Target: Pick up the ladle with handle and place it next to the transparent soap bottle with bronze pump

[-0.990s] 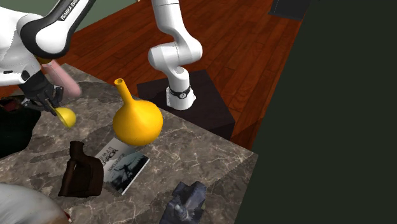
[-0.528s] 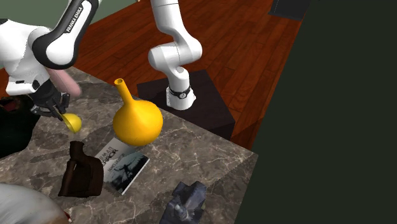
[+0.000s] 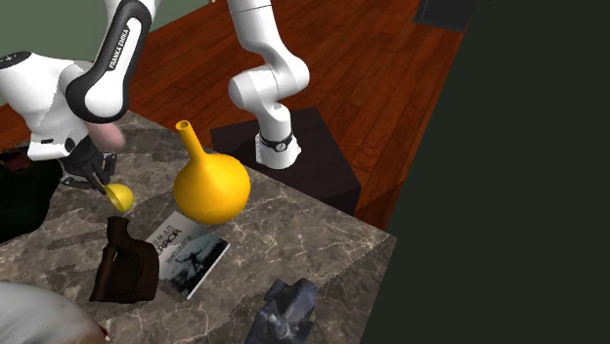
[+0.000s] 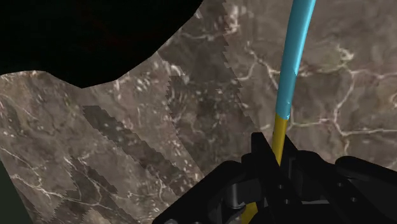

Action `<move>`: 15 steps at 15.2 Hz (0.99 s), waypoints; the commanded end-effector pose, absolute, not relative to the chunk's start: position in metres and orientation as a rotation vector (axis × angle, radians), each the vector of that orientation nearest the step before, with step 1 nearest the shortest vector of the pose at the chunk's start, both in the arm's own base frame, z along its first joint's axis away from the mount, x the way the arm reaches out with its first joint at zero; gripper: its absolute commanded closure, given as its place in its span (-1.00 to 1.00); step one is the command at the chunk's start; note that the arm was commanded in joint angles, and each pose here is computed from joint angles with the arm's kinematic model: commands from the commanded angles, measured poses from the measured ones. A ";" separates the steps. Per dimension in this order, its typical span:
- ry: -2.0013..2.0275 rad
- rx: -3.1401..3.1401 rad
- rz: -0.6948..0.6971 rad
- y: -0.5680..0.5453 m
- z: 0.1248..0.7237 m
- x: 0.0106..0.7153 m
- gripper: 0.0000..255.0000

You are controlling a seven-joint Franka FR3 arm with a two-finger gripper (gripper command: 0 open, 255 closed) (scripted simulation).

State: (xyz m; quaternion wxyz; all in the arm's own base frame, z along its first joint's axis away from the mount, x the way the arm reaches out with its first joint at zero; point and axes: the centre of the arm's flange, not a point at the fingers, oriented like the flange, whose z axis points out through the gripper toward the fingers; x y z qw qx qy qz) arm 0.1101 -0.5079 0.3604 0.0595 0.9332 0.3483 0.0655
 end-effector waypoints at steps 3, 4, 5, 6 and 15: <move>1.054 2.825 0.198 -0.507 0.344 0.110 1.00; 1.054 2.825 0.199 -0.507 0.344 0.110 1.00; 1.054 2.825 0.199 -0.507 0.344 0.110 1.00; 1.054 2.825 0.199 -0.507 0.344 0.110 1.00; 1.054 2.825 0.199 -0.507 0.344 0.110 -1.00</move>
